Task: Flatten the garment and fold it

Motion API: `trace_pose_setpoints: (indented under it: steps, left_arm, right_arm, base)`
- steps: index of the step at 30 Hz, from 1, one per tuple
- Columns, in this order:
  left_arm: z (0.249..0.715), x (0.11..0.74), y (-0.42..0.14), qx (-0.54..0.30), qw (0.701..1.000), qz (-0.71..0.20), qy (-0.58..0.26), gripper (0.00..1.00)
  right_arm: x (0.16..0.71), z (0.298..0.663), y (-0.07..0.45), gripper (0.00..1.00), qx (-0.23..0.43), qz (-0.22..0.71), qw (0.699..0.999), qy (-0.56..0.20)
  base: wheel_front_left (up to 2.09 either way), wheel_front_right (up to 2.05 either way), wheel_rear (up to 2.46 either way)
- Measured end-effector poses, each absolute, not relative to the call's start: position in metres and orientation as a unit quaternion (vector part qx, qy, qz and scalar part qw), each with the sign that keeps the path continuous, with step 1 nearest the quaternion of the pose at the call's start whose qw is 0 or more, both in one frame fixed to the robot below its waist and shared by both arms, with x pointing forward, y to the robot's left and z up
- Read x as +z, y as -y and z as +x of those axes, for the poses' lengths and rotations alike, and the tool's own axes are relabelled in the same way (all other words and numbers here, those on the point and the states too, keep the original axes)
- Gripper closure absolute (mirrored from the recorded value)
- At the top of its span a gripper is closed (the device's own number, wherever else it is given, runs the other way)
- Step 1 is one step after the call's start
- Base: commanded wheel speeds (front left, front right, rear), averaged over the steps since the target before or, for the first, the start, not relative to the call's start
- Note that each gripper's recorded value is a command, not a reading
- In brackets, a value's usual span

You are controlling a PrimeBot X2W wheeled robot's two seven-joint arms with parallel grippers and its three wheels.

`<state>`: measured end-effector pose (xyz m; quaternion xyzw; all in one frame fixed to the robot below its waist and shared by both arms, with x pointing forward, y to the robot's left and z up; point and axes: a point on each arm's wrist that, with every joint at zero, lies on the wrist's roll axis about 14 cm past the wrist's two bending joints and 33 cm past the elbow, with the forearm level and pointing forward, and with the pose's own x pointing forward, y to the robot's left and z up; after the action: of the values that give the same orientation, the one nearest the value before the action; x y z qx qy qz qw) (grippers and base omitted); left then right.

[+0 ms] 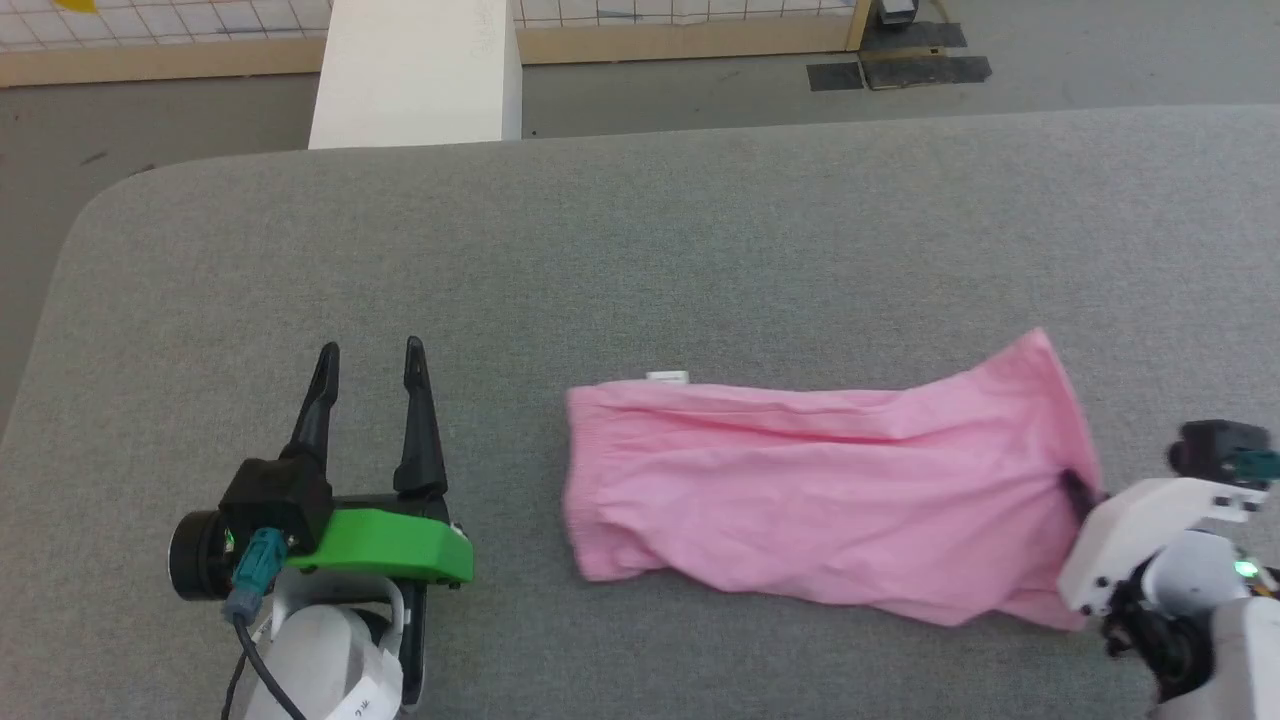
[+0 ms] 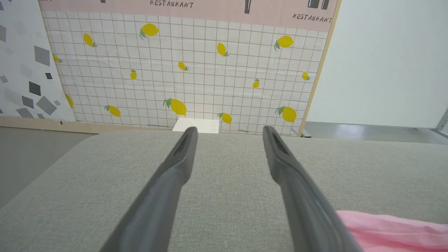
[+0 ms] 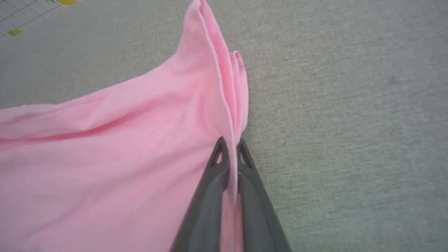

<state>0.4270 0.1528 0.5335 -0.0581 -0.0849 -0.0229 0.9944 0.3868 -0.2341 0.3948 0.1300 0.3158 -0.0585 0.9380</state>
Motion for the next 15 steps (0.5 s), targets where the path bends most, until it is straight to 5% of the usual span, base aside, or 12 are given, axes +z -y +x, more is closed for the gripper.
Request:
trace_pose_setpoints:
  steps: [8, 15]
  left_arm:
    - [0.426, 0.535, -0.15, -0.029, 0.994, -0.061, 0.087, 0.0]
    - [0.423, 0.53, -0.153, -0.027, 0.995, -0.06, 0.08, 0.0]
  right_arm:
    - [0.433, 0.377, 0.309, 1.0, -0.163, 0.056, 0.95, -0.259]
    - [0.459, 0.388, 0.271, 1.0, -0.099, 0.035, 0.966, -0.236]
  base:
    - [0.0, 0.0, 0.0]
    - [0.0, 0.0, 0.0]
